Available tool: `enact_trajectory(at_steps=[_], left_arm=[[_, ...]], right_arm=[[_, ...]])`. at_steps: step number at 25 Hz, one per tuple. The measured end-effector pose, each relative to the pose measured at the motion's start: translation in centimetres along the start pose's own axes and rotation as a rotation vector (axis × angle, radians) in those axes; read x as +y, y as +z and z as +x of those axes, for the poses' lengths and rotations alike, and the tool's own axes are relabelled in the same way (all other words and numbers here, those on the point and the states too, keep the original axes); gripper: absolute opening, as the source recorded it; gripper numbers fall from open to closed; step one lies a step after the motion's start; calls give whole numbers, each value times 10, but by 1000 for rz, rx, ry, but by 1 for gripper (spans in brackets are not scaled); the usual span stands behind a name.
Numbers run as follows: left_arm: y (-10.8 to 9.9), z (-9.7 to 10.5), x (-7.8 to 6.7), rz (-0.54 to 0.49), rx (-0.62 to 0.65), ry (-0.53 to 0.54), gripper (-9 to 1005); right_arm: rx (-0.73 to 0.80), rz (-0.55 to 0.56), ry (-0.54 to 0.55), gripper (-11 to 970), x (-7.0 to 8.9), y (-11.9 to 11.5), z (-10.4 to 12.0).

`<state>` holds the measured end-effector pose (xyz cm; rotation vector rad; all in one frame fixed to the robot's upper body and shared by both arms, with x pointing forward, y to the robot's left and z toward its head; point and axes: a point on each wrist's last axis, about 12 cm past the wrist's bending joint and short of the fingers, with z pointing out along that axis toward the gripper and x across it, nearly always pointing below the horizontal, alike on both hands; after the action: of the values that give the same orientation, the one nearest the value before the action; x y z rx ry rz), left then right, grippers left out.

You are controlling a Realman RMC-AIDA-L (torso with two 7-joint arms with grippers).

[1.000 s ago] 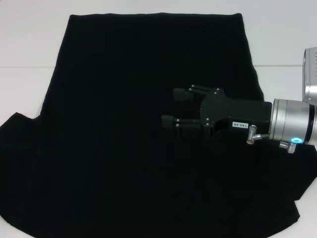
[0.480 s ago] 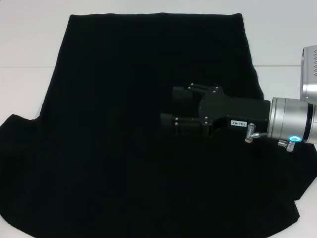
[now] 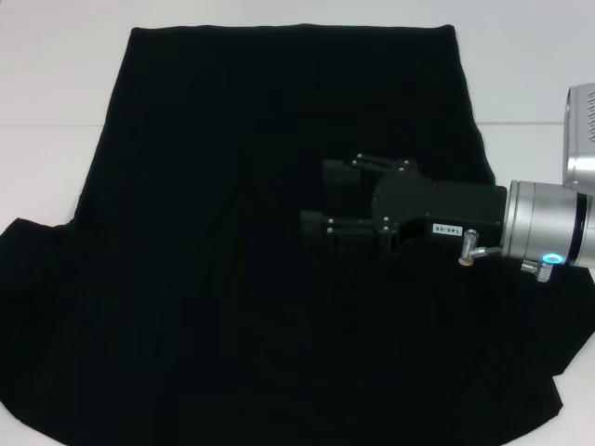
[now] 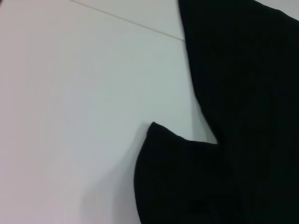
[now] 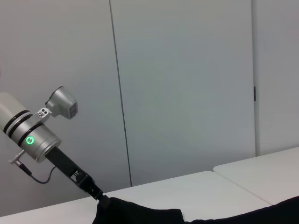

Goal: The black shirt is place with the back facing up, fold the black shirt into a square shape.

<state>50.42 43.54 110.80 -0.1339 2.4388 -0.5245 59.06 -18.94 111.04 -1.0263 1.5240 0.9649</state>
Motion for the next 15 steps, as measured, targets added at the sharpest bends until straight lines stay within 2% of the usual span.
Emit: enact_trajectory(at_steps=[3, 7, 12, 15], left_arm=[[5, -3, -4, 20, 5, 10, 1], [20, -12, -18, 71, 14, 42, 0], [41, -27, -38, 122, 27, 103, 0], [55, -35, -57, 172, 39, 161, 0]], right_arm=[[0, 2, 1, 855, 0, 0, 0], [1, 4, 2, 855, 0, -1, 1], [2, 6, 5, 855, 0, -2, 2], [2, 7, 5, 854, 0, -3, 3]])
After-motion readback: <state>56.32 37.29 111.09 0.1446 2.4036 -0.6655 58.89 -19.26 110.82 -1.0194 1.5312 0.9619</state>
